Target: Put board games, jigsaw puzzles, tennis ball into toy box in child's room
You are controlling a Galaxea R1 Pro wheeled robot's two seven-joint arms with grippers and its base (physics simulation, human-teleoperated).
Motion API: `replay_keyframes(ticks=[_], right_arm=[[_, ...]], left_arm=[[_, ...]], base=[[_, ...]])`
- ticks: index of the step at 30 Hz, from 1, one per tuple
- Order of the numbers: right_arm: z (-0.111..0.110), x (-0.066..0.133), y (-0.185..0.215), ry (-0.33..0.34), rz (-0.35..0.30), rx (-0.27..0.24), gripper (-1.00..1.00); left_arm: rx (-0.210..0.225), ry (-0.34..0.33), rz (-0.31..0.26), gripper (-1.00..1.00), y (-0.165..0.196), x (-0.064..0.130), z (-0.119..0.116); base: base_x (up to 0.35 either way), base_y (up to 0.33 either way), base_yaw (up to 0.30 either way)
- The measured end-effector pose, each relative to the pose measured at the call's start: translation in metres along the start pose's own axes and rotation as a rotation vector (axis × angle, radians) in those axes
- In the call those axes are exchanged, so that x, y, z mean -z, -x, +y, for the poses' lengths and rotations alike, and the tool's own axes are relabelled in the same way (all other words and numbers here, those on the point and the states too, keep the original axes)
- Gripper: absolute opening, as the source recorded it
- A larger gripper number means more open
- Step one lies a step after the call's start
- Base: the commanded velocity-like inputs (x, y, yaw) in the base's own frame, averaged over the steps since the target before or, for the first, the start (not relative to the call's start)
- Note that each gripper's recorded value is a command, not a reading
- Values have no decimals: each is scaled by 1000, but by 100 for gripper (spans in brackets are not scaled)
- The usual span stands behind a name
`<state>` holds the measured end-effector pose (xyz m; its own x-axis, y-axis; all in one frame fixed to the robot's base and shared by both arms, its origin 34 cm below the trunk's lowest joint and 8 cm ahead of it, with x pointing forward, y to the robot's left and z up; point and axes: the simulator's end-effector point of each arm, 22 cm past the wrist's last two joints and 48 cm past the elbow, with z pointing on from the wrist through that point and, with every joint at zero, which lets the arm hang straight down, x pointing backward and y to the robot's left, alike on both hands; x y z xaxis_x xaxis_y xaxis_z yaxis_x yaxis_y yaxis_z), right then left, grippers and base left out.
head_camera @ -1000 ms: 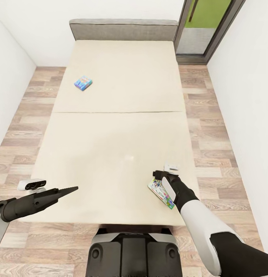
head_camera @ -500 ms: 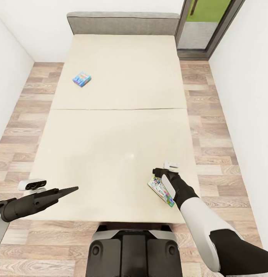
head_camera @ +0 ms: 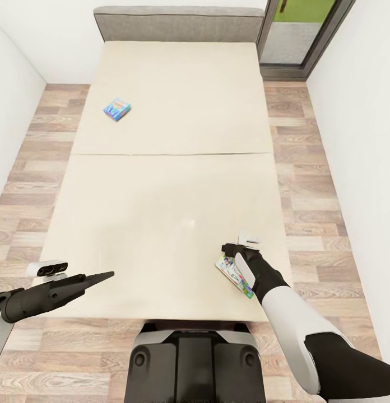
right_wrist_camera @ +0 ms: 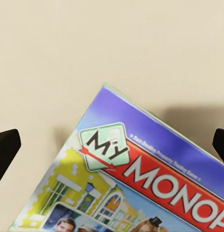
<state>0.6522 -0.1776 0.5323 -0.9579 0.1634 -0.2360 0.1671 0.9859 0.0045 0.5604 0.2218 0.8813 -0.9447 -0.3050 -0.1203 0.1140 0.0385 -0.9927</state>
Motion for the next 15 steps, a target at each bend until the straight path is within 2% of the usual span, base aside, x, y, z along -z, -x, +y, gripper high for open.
replay_keyframes(ticks=[15], right_arm=[[-2, -10, -12, -4, 22, 1, 100]], left_arm=[[22, 8, 1, 100, -4, 1, 11]], base=[[0, 0, 0]])
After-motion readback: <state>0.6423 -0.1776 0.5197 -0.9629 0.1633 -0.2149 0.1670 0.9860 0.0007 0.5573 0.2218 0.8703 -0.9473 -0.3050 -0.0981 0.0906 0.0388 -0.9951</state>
